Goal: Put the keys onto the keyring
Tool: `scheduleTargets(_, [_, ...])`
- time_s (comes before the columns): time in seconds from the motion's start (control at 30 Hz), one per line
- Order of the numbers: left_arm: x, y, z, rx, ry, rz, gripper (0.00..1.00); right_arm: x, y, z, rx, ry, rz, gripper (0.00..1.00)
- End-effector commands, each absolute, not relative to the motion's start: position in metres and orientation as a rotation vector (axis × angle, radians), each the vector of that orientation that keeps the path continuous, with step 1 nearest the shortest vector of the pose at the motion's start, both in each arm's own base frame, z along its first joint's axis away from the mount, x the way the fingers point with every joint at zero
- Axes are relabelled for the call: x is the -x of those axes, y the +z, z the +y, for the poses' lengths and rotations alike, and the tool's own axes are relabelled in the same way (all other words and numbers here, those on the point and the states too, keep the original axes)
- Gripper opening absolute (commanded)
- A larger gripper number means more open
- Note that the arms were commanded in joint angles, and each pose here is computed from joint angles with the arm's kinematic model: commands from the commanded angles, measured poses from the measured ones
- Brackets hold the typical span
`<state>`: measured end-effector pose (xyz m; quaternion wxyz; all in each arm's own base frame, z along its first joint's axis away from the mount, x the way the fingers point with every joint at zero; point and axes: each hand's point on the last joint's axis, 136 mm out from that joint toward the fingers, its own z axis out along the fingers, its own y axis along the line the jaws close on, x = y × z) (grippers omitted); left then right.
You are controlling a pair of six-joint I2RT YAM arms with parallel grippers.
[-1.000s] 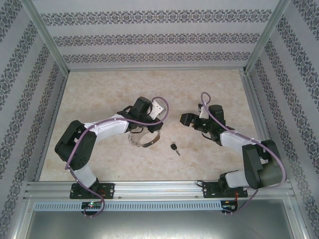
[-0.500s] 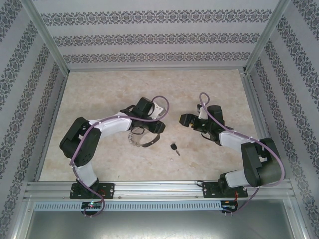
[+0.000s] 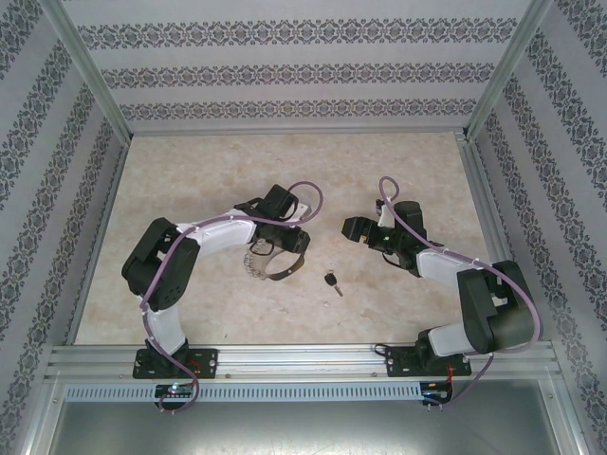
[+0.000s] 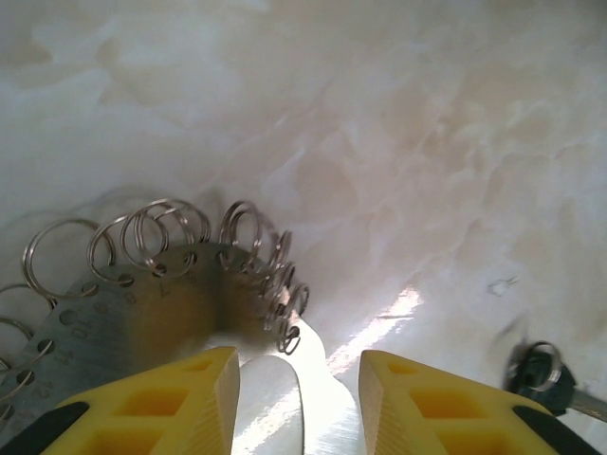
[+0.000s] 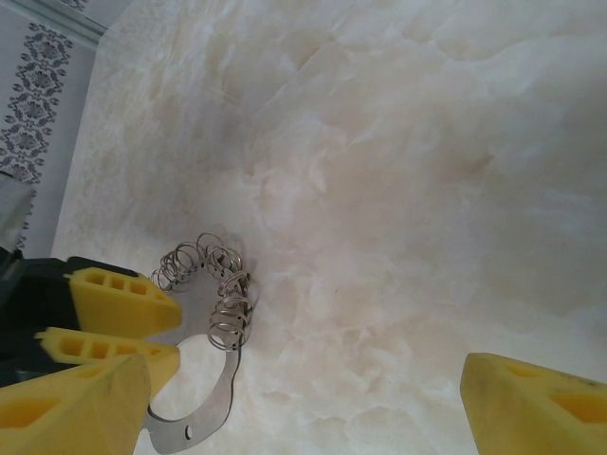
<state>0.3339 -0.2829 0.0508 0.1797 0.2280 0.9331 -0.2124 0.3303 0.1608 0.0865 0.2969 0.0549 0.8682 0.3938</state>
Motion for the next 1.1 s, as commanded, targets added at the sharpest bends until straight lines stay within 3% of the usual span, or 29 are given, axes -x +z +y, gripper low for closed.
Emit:
scheduleTargets(0.0, [-0.338, 0.049, -0.279, -0.629, -0.566, 2.662, 0.38, -0.332, 0.082, 0.159, -0.175, 1.04, 2.315, 0.85])
scheduleTargets(1.07, [-0.334, 0.031, -0.295, -0.671, -0.603, 2.68, 0.32, -0.332, 0.076, 0.155, -0.192, 1.03, 2.325, 0.85])
